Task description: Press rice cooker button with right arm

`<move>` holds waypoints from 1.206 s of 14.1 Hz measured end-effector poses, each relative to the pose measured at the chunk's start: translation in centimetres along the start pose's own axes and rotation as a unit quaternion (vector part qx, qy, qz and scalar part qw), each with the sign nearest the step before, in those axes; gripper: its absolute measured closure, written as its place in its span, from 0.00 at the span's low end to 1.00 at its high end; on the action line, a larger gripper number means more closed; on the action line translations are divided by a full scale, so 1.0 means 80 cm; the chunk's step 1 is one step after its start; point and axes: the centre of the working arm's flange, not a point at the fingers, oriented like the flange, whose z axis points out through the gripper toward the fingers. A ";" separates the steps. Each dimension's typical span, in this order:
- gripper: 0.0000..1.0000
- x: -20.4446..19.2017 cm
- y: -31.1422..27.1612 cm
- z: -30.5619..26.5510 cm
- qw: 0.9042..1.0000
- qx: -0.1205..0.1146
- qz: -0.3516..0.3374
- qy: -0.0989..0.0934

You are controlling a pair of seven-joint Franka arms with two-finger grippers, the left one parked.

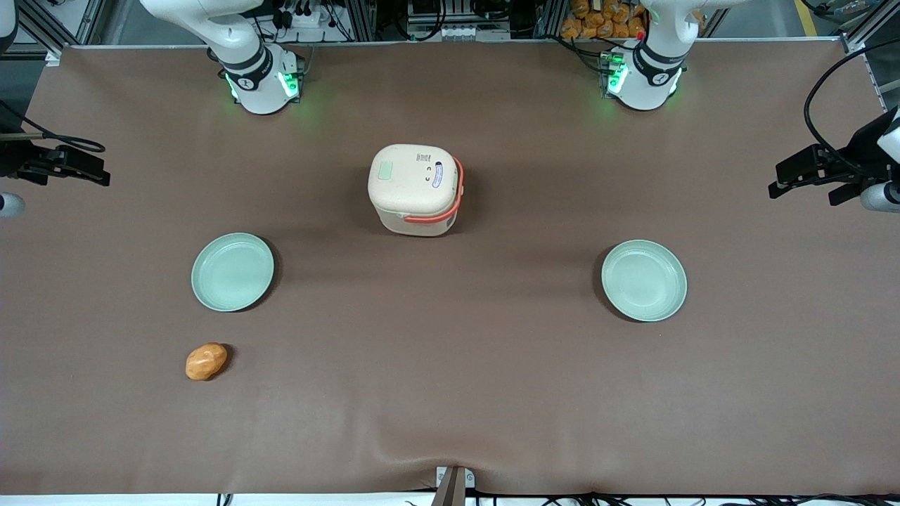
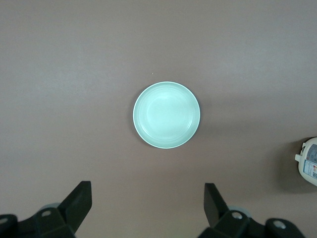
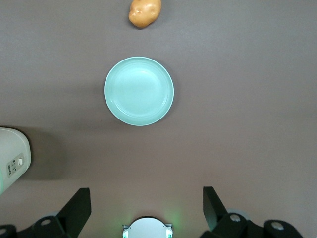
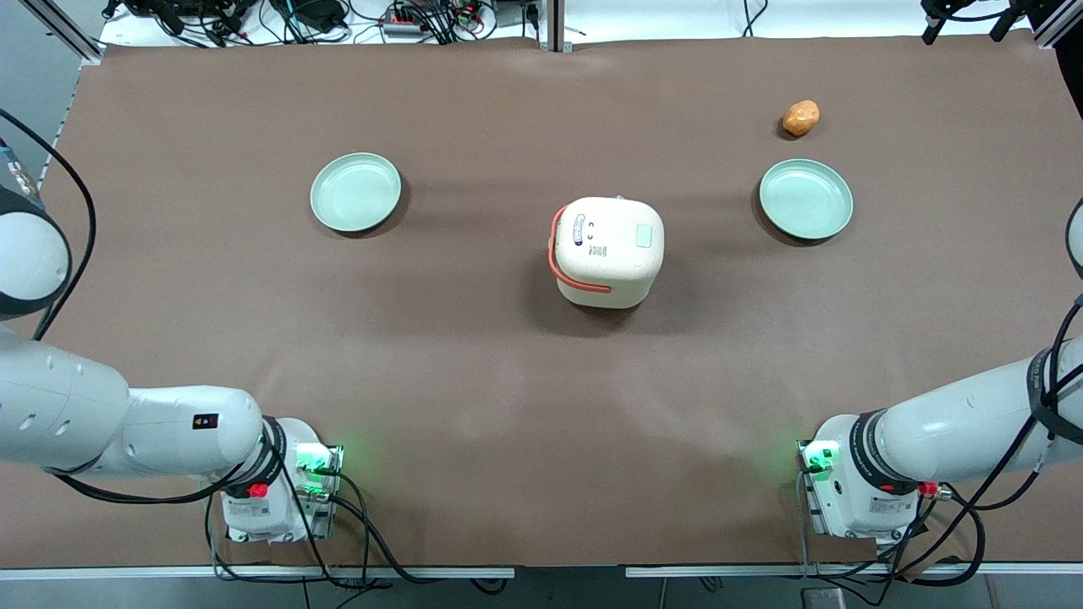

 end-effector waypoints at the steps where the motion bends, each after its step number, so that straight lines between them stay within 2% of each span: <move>1: 0.00 0.000 0.000 0.000 1.000 0.000 0.000 0.000; 4: 0.00 0.001 0.000 -0.001 1.000 0.000 0.000 0.004; 7: 0.00 0.005 0.000 -0.003 1.000 -0.001 0.000 0.018; 15: 0.00 0.007 -0.012 -0.004 1.000 -0.004 -0.010 0.021; 17: 0.00 0.006 -0.031 -0.003 1.000 -0.005 -0.026 0.016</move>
